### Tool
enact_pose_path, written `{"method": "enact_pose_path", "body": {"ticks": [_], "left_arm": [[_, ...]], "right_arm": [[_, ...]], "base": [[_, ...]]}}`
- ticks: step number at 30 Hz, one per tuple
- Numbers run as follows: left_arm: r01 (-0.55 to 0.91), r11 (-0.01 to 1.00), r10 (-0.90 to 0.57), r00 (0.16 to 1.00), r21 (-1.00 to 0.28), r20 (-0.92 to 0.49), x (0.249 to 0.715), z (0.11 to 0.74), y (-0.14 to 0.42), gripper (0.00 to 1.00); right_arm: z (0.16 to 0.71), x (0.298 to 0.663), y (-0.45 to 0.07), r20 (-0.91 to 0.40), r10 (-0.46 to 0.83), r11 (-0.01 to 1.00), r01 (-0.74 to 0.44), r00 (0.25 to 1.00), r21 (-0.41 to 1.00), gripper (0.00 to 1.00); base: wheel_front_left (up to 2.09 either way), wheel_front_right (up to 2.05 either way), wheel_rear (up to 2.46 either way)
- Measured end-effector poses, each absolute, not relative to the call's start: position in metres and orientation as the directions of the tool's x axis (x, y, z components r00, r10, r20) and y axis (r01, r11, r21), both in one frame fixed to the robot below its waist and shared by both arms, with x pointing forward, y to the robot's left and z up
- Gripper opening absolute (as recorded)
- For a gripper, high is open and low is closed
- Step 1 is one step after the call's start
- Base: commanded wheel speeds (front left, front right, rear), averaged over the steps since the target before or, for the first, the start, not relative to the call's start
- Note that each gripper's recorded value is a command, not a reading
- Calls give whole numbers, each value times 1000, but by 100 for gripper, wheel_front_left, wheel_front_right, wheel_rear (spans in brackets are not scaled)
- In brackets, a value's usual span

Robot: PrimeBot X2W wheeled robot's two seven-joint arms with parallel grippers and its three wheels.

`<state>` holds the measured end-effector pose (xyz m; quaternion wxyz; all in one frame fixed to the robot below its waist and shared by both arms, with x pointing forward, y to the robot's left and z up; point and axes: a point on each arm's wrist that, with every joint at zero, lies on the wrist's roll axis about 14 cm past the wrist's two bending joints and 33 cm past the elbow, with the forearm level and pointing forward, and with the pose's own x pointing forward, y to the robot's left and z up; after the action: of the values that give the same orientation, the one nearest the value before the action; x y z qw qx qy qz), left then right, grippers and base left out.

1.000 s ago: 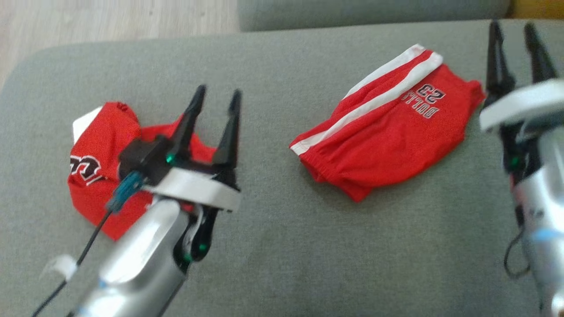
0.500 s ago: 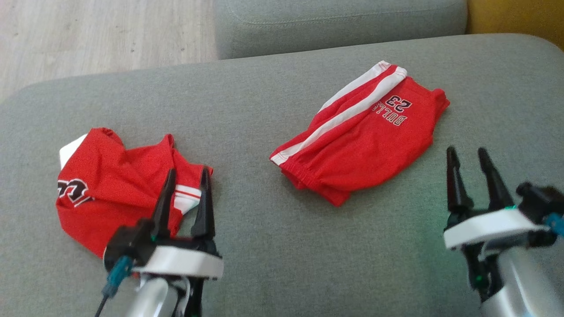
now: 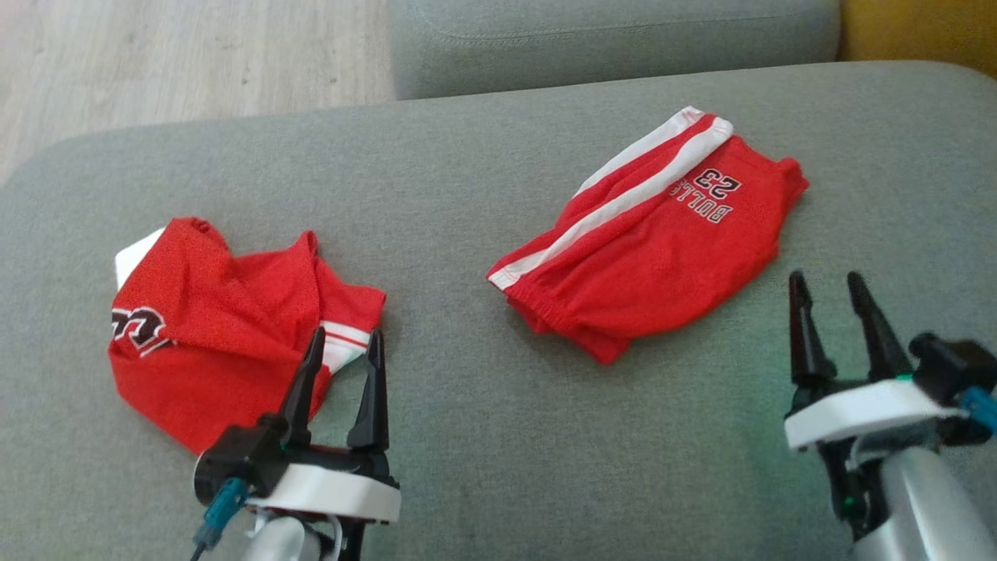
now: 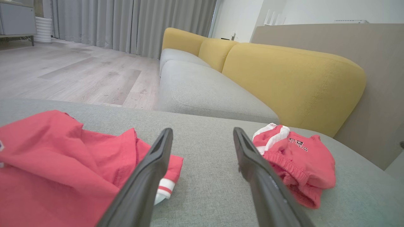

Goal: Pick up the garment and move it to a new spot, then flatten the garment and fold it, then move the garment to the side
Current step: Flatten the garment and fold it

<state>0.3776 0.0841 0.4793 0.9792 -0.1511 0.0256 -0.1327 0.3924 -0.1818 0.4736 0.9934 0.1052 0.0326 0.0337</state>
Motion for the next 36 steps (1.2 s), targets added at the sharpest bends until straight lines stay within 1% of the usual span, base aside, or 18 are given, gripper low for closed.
{"method": "enact_pose_path", "body": {"ticks": [4,8,11,17,21,26,31,36], "left_arm": [[248,922,-263,965,-297,-10,382,478,87,100],[244,923,-258,966,-297,-7,393,478,90,100],[244,925,-257,966,-291,-7,403,476,92,100],[225,931,-243,970,-289,-27,418,466,100,100],[208,935,-230,972,-287,-44,424,459,107,100],[195,936,-223,973,-294,-66,427,450,110,100],[186,937,-217,973,-297,-77,432,445,111,100],[187,938,-218,973,-293,-76,436,445,110,100]], "right_arm": [[480,412,-187,-75,77,984,-63,994,168,100],[489,446,-197,-101,72,992,-61,992,106,100],[483,473,-212,-172,43,998,-35,984,51,100],[441,512,-239,-376,-35,998,53,926,39,100],[410,527,-238,-488,-43,996,77,872,51,100],[374,534,-236,-598,-43,992,103,800,66,100],[359,543,-233,-644,-40,991,111,764,71,100],[358,552,-229,-649,-31,990,114,760,86,100]], "base": [[0,0,0],[0,0,0],[0,0,0],[0,0,0],[0,0,0],[0,0,0],[0,0,0],[0,0,0]]}}
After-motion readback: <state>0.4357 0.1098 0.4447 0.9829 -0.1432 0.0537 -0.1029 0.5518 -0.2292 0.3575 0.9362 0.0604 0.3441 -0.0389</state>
